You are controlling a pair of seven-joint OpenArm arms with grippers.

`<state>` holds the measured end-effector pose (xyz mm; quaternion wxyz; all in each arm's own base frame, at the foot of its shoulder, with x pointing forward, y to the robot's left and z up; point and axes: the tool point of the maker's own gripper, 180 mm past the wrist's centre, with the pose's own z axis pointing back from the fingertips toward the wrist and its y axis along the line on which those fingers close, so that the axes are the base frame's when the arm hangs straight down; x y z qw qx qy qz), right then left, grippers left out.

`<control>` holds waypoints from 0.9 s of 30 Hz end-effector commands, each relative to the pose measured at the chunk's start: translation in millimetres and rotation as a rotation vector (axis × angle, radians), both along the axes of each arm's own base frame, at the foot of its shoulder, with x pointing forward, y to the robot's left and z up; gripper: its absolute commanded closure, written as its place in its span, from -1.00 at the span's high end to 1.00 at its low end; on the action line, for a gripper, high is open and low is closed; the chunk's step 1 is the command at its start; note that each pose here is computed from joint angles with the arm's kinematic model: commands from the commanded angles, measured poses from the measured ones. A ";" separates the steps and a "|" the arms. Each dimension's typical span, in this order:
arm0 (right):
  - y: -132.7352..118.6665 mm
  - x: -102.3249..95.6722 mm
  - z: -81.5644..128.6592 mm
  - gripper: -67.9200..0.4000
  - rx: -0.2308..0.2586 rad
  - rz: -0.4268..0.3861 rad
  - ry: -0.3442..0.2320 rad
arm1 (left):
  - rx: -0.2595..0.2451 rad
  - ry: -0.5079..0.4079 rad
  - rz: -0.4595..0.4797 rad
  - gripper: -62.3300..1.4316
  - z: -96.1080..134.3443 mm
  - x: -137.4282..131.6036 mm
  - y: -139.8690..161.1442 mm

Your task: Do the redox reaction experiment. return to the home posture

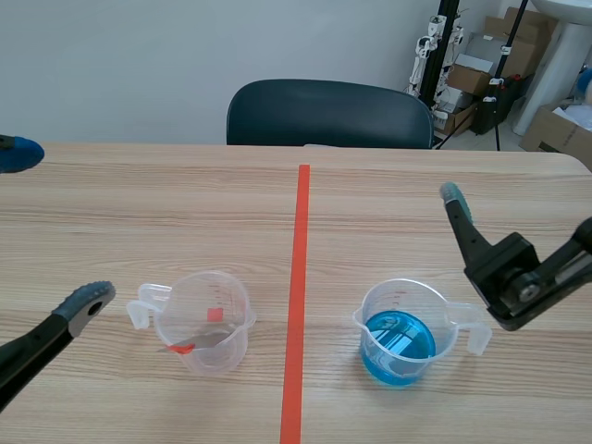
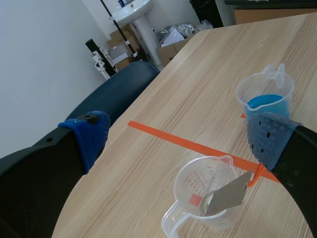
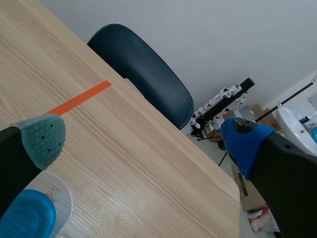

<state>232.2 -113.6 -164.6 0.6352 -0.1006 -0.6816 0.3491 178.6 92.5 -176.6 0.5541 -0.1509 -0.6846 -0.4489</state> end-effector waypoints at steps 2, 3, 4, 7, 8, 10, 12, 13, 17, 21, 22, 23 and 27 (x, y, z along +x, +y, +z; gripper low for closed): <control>-0.4 1.9 8.3 1.00 0.008 0.000 -0.032 | -0.024 -0.007 -0.005 0.87 4.5 -1.0 -2.5; -0.4 1.9 8.3 1.00 0.008 0.000 -0.032 | -0.024 -0.007 -0.005 0.87 4.5 -1.0 -2.5; -0.4 1.9 8.3 1.00 0.008 0.000 -0.032 | -0.024 -0.007 -0.005 0.87 4.5 -1.0 -2.5; -0.3 1.9 8.3 1.00 0.008 0.000 -0.032 | -0.024 -0.007 -0.005 0.87 4.5 -1.0 -2.5; -0.3 1.9 8.3 1.00 0.008 0.000 -0.032 | -0.024 -0.007 -0.005 0.87 4.5 -1.0 -2.5; -0.3 1.9 8.3 1.00 0.008 0.000 -0.032 | -0.024 -0.007 -0.005 0.87 4.5 -1.0 -2.5; -0.3 1.9 8.3 1.00 0.008 0.000 -0.032 | -0.024 -0.007 -0.005 0.87 4.5 -1.0 -2.5; -0.3 1.9 8.4 1.00 0.008 0.000 -0.033 | -0.024 -0.007 -0.005 0.87 4.5 -1.0 -2.5; 0.1 1.7 9.0 1.00 0.009 0.003 -0.036 | -0.024 -0.007 -0.005 0.87 4.5 -1.0 -2.5; 0.2 1.7 9.1 1.00 0.010 0.003 -0.036 | -0.024 -0.007 -0.005 0.87 4.5 -1.0 -2.5; 0.5 1.6 9.5 1.00 0.010 0.005 -0.038 | -0.024 -0.007 -0.005 0.87 4.5 -1.0 -2.5; 0.5 1.6 9.5 1.00 0.010 0.005 -0.038 | -0.024 -0.007 -0.005 0.87 4.5 -1.0 -2.5; 0.5 1.6 9.5 1.00 0.010 0.005 -0.038 | -0.024 -0.007 -0.005 0.87 4.5 -1.0 -2.5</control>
